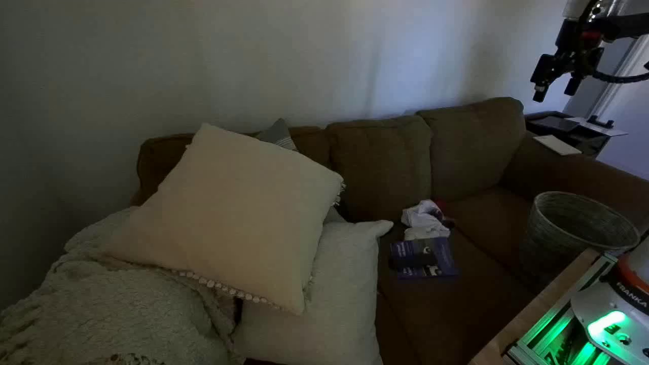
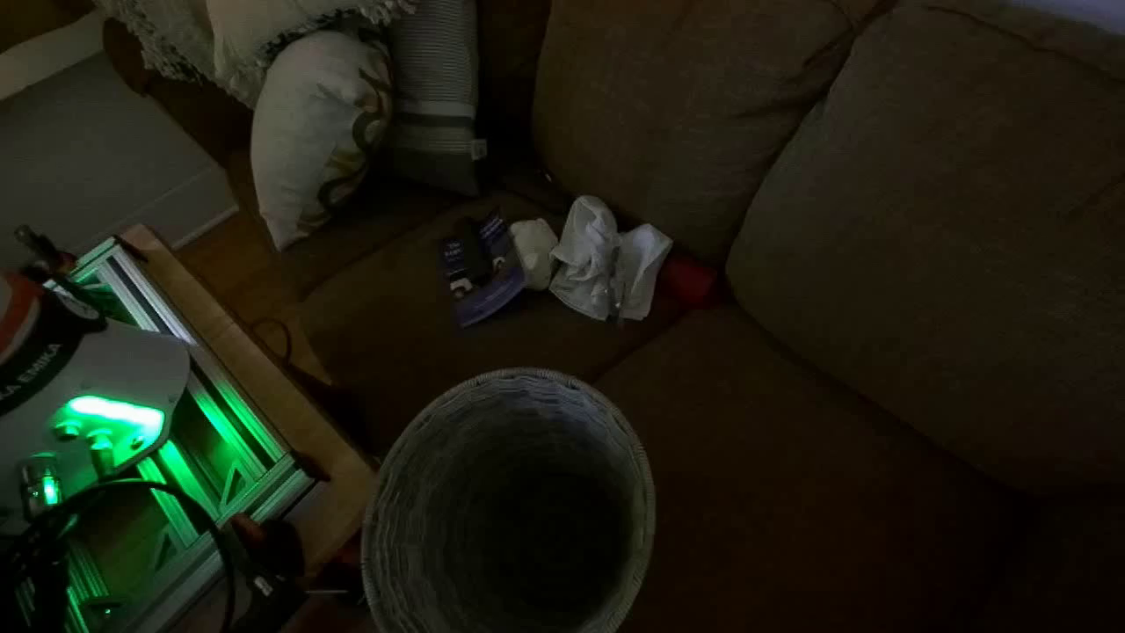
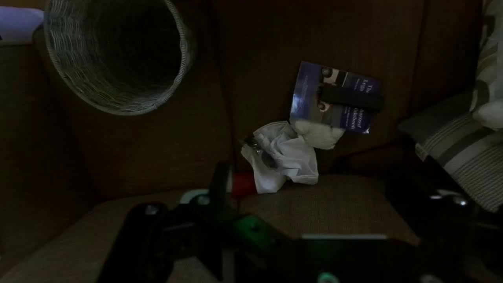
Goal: Place the glasses on the backrest of the couch
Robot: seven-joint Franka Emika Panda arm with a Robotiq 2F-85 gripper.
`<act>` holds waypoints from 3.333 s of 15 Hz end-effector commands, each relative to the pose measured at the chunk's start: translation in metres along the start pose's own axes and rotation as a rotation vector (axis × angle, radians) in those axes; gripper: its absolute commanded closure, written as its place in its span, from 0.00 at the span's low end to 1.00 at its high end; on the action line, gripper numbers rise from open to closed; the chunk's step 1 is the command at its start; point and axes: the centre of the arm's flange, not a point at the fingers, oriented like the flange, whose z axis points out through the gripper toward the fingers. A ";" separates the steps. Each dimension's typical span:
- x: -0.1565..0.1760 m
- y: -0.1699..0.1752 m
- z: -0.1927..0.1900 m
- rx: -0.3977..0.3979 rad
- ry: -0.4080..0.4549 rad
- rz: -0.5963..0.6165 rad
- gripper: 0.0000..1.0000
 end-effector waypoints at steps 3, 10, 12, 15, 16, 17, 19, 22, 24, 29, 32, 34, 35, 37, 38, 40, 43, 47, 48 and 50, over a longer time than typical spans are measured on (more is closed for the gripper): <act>0.000 0.000 0.000 0.000 0.000 0.000 0.00; 0.047 -0.001 0.014 0.023 0.008 -0.048 0.00; 0.083 0.013 0.033 0.024 -0.016 -0.057 0.00; 0.134 0.034 0.074 0.036 -0.124 -0.076 0.00; 0.149 0.040 0.091 0.037 -0.179 -0.066 0.00; 0.163 0.044 0.109 0.035 -0.219 -0.055 0.00; 0.187 0.049 0.150 -0.025 -0.282 -0.005 0.00; 0.213 0.058 0.220 -0.083 -0.382 0.050 0.00; 0.209 0.063 0.245 -0.084 -0.463 0.069 0.00; 0.200 0.058 0.257 -0.086 -0.450 0.050 0.00; 0.198 0.059 0.271 -0.066 -0.313 0.022 0.00; 0.224 0.069 0.308 0.046 -0.248 -0.012 0.00; 0.235 0.075 0.325 0.081 -0.216 -0.018 0.00; 0.256 0.084 0.363 0.163 -0.184 -0.044 0.00; 0.264 0.081 0.384 0.183 -0.200 -0.057 0.00; 0.274 0.062 0.429 0.208 -0.259 -0.100 0.00; 0.284 0.046 0.498 0.128 -0.405 -0.156 0.00; 0.250 0.044 0.512 0.116 -0.491 -0.171 0.00; 0.251 0.052 0.524 0.103 -0.531 -0.168 0.00; 0.255 0.062 0.533 0.092 -0.552 -0.158 0.00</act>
